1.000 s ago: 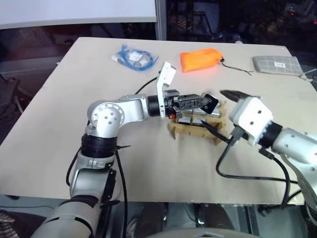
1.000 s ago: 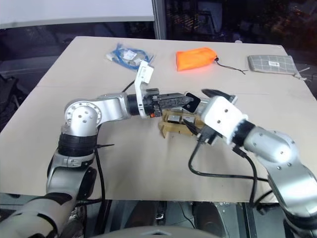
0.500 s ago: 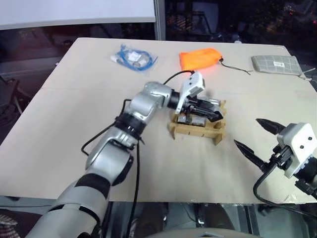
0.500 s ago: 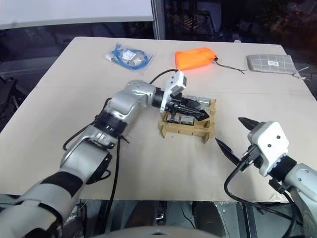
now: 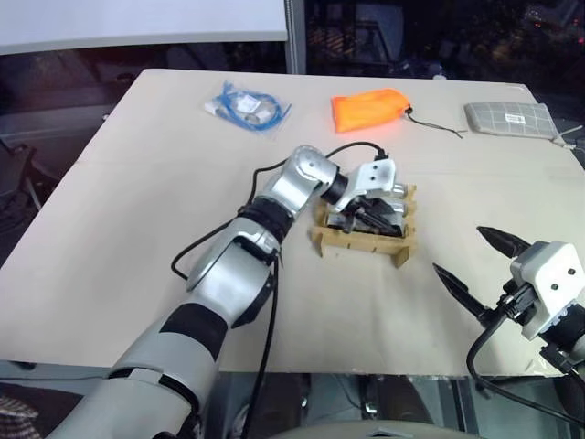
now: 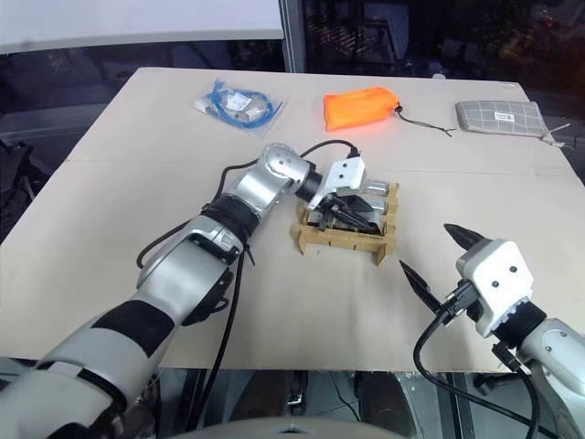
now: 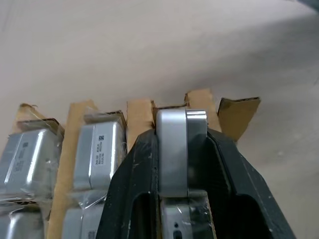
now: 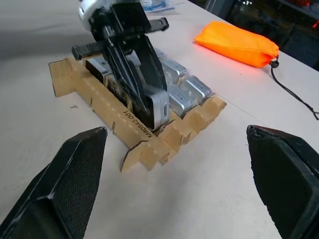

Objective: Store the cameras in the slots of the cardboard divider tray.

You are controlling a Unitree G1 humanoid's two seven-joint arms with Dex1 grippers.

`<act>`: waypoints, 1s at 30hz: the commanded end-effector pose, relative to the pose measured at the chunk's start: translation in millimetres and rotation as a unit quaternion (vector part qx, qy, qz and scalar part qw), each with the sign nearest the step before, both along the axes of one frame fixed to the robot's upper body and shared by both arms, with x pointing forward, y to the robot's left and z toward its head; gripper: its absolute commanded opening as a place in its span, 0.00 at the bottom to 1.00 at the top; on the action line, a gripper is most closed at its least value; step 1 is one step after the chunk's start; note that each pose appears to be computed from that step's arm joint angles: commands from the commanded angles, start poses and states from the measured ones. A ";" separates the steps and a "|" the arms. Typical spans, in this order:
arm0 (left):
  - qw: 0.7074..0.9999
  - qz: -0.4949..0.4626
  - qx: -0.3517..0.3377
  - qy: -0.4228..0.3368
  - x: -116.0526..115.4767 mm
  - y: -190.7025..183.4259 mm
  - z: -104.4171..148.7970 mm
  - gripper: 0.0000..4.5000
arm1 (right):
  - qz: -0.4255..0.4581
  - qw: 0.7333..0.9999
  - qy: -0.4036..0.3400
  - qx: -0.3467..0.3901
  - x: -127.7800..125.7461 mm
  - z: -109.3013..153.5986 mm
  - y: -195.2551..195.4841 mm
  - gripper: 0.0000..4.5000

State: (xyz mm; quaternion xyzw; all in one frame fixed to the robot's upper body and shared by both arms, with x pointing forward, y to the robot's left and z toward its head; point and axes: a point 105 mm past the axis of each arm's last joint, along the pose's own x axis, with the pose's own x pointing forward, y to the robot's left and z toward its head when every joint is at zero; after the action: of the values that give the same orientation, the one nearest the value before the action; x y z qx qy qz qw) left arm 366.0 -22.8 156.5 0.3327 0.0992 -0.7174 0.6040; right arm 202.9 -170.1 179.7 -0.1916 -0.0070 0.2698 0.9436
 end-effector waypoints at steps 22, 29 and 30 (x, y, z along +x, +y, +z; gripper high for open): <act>0.848 0.397 -0.351 0.006 -87.6 192.8 34.6 0.98 | 0.012 0.998 0.057 0.020 18.0 -8.8 -67.7 1.00; 0.818 0.467 -0.335 0.018 -110.1 211.8 5.1 0.98 | -0.010 0.995 0.103 0.002 14.6 -20.6 -107.2 1.00; 0.810 0.478 -0.340 0.015 -109.6 217.0 5.1 0.98 | -0.007 0.993 0.117 0.000 11.6 -24.5 -107.1 1.00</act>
State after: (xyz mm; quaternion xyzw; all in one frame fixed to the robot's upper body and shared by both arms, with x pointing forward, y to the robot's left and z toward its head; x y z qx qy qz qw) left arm 256.6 187.7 147.8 -0.0007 0.0369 -0.3497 0.9361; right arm 218.4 -276.3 148.1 -0.1434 0.1080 0.2759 0.9443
